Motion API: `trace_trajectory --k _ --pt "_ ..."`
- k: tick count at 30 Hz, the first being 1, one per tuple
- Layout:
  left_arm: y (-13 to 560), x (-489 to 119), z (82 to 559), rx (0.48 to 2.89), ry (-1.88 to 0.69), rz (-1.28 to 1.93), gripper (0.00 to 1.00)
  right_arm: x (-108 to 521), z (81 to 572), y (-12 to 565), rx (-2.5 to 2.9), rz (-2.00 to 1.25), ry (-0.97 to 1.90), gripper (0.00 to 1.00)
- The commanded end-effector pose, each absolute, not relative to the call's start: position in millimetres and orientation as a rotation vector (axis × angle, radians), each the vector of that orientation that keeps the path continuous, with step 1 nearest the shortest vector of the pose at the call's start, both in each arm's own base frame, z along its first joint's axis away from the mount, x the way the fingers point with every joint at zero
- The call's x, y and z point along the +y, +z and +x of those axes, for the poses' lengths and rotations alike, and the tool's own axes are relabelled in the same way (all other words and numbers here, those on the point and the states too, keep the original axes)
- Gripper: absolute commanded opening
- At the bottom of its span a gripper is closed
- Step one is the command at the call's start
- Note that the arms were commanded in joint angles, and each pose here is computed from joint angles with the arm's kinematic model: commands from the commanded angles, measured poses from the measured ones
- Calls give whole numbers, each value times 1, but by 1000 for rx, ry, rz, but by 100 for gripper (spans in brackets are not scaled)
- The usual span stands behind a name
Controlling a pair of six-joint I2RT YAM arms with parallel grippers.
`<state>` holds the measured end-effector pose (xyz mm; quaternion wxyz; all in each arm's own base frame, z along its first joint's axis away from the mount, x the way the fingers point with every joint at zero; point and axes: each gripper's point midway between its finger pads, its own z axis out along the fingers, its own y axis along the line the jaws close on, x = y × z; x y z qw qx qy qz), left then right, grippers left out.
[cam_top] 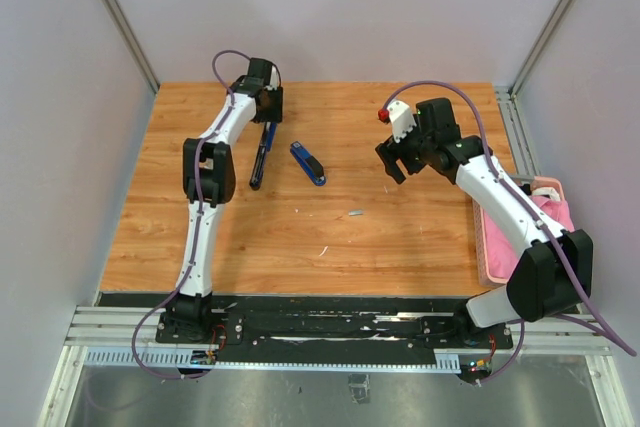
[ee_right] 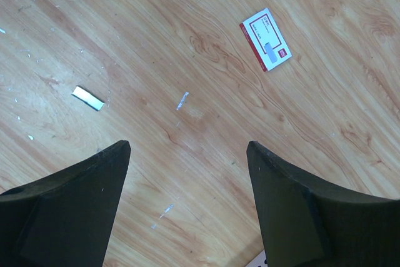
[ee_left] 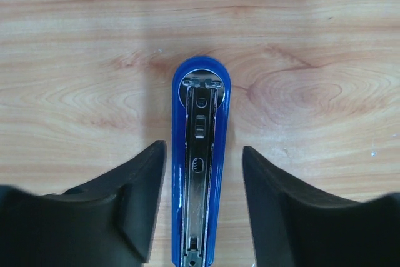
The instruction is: Unload the staples from the stapler
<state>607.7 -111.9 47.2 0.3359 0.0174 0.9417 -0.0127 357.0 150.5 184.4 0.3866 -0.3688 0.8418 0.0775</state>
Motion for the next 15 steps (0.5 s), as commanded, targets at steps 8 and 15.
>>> trace_trajectory --k 8,15 --pt "124 -107 550 2399 -102 29 69 149 354 189 2123 -929 230 77" --pt "82 -93 493 2501 -54 47 68 153 351 191 2111 -934 259 77"
